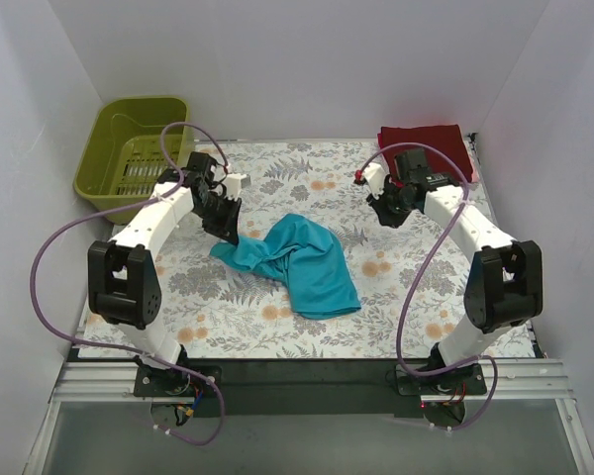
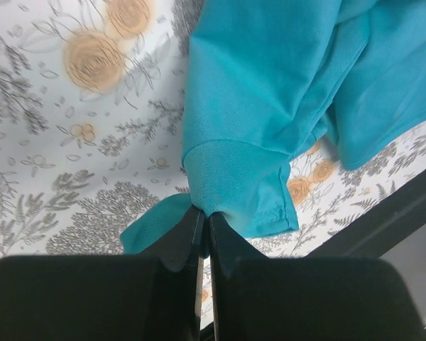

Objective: Fold and stack the t-shirts
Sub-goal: Flatten the tshirt out

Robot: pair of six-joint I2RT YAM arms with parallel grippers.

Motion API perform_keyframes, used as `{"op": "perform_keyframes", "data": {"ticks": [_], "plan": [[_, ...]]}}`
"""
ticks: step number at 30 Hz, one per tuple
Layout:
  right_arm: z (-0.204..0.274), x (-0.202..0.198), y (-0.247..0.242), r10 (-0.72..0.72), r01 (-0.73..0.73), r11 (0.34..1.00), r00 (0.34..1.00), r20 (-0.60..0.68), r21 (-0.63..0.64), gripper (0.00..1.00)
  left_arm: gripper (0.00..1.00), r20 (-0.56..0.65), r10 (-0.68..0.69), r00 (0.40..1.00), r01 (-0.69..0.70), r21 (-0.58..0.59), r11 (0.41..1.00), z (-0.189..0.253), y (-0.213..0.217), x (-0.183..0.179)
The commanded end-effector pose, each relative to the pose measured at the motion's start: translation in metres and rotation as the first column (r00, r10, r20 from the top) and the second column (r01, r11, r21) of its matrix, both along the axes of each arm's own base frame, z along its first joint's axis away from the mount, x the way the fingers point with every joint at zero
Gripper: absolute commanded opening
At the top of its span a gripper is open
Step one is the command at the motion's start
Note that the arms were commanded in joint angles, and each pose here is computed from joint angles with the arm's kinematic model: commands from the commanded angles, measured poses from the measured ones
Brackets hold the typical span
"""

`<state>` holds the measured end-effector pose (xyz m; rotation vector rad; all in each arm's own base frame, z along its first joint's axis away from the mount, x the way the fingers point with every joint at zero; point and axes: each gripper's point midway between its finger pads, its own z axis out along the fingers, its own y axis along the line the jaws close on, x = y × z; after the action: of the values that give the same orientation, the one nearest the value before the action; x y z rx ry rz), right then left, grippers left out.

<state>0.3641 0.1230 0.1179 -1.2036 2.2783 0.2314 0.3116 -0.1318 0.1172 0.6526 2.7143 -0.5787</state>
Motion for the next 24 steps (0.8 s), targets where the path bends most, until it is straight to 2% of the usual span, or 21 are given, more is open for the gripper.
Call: {"op": "perform_keyframes", "data": {"ticks": [1, 4, 5, 6, 9, 14, 17, 21, 24], "plan": [[0.017, -0.037, 0.052, 0.130, -0.119, 0.983, 0.989, -0.073, 0.140, 0.37, 0.00, 0.012, 0.055, 0.998, -0.053, -0.106, 0.993, 0.032, -0.001, 0.024], [0.014, -0.078, 0.082, 0.232, -0.212, 0.961, 0.968, -0.099, 0.179, 0.58, 0.00, 0.032, 0.067, 0.997, -0.062, -0.138, 0.989, 0.055, -0.005, 0.045], [0.013, -0.087, 0.090, 0.255, -0.234, 0.954, 0.962, -0.100, 0.188, 0.68, 0.00, 0.017, 0.072, 0.997, -0.069, -0.141, 0.988, 0.054, -0.006, 0.048], [0.010, -0.105, 0.103, 0.305, -0.284, 0.941, 0.947, -0.099, 0.187, 0.70, 0.00, 0.021, 0.073, 0.997, -0.069, -0.154, 0.986, 0.063, -0.008, 0.052], [0.016, -0.122, 0.134, 0.364, -0.347, 0.917, 0.929, -0.058, 0.197, 0.70, 0.00, -0.030, 0.077, 0.997, -0.082, -0.172, 0.982, 0.061, -0.013, 0.051], [0.018, -0.130, 0.184, 0.427, -0.424, 0.889, 0.904, 0.023, 0.171, 0.68, 0.00, -0.088, 0.094, 0.992, -0.107, -0.170, 0.980, 0.044, -0.014, 0.045], [0.011, -0.142, 0.219, 0.475, -0.475, 0.867, 0.879, 0.041, 0.152, 0.70, 0.00, -0.108, 0.100, 0.989, -0.118, -0.184, 0.976, 0.040, -0.017, 0.045], [-0.005, -0.144, 0.279, 0.463, -0.468, 0.877, 0.884, 0.067, 0.109, 0.77, 0.00, -0.107, 0.125, 0.986, -0.143, -0.178, 0.974, 0.040, -0.015, 0.049], [-0.021, -0.139, 0.294, 0.431, -0.434, 0.896, 0.901, 0.051, 0.090, 0.78, 0.00, -0.119, 0.145, 0.982, -0.164, -0.172, 0.971, 0.037, -0.008, 0.046]]}}
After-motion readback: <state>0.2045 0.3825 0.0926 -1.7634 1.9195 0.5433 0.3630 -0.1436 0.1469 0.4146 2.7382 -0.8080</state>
